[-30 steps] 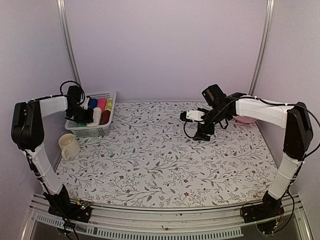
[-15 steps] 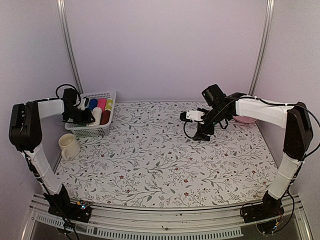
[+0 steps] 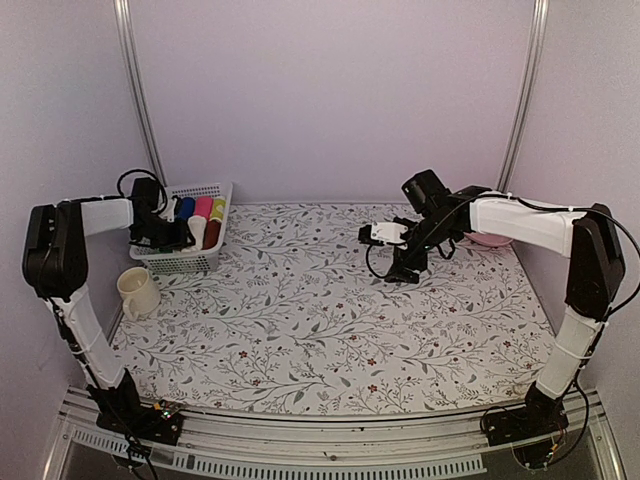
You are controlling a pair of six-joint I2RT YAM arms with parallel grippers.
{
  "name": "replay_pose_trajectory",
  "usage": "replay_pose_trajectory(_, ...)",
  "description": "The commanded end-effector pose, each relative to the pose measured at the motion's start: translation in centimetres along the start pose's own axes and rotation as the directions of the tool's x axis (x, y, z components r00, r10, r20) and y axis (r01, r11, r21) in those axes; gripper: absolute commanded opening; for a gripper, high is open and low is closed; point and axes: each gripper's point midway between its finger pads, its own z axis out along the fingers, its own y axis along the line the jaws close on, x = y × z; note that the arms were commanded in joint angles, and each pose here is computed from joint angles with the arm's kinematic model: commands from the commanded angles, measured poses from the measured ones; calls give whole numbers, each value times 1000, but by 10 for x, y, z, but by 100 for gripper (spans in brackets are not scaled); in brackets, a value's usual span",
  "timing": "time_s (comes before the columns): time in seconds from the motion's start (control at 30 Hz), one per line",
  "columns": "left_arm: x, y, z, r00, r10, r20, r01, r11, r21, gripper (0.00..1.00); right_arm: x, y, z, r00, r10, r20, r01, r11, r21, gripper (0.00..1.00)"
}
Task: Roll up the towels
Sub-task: Place the towel in the bin.
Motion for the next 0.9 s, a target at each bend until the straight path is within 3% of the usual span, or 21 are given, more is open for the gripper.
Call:
replay_pose_trajectory(0.0,3,-6,11,1000,16,-25,-15,1000,23,37,2,7,8,1000,-3,-9,3,1000,-22,99)
replay_pose_trajectory(0.23,-6,-22,1,1000,-2,24,-2,990,141,1,1,7,7,1000,-3,-8,3,1000,-21,99)
replay_pose_trajectory(0.53,-13,-46,-14,996,-51,70,21,931,365,0,0,7,6,1000,-2,-3,2,1000,-22,99)
replay_pose_trajectory(0.87,-15,-62,-23,994,-71,81,21,867,498,0,1,7,8,1000,-2,-5,2,1000,-23,99)
